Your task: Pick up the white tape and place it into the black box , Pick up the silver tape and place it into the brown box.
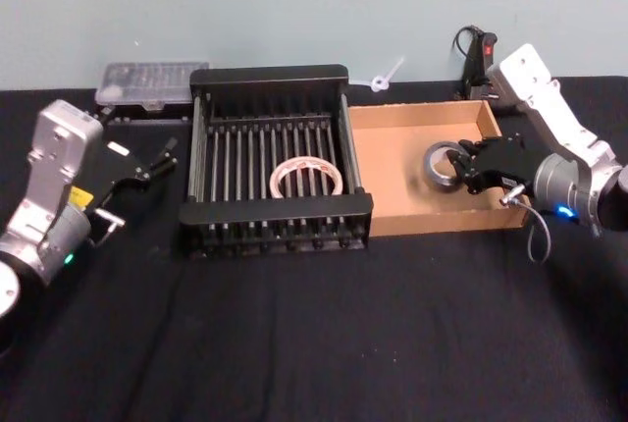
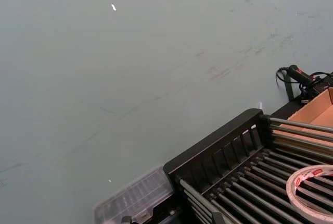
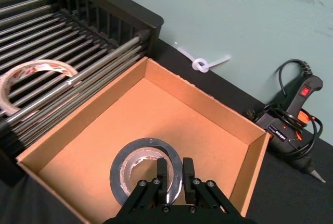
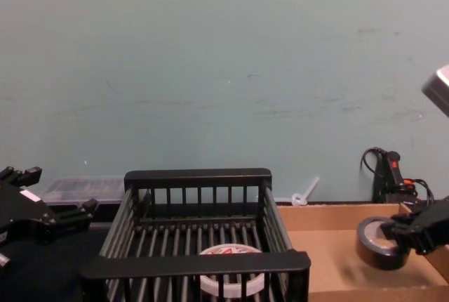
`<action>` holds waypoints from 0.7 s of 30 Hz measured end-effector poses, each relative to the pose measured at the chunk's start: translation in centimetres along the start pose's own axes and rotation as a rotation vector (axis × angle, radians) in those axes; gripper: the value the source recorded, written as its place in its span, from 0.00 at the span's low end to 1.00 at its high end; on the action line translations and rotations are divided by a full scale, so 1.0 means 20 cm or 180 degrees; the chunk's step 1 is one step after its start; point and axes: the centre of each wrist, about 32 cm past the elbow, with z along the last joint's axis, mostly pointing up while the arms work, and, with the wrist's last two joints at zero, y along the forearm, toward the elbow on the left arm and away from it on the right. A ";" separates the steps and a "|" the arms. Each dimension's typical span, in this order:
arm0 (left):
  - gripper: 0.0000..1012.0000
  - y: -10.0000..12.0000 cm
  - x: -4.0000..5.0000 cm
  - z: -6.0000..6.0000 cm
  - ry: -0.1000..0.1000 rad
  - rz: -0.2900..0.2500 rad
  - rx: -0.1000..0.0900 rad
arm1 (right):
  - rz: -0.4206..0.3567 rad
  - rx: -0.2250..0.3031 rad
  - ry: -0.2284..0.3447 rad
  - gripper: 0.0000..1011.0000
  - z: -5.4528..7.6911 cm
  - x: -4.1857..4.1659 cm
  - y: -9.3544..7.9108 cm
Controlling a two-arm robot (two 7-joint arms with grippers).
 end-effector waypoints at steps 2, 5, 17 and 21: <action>0.99 0.00 0.000 0.00 0.0000 0.0000 0.0000 | -0.0028 0.0000 0.0011 0.18 0.00 0.004 0.01; 0.99 0.00 0.000 0.00 0.0000 0.0000 0.0000 | -0.0032 0.0001 0.0008 0.18 0.00 0.005 0.01; 0.99 0.00 0.000 0.00 0.0000 0.0000 0.0000 | -0.0023 0.0004 -0.0003 0.18 0.00 0.004 0.00; 0.99 0.00 0.000 0.00 0.0000 0.0000 0.0000 | -0.0019 0.0005 -0.0003 0.21 0.00 0.003 0.00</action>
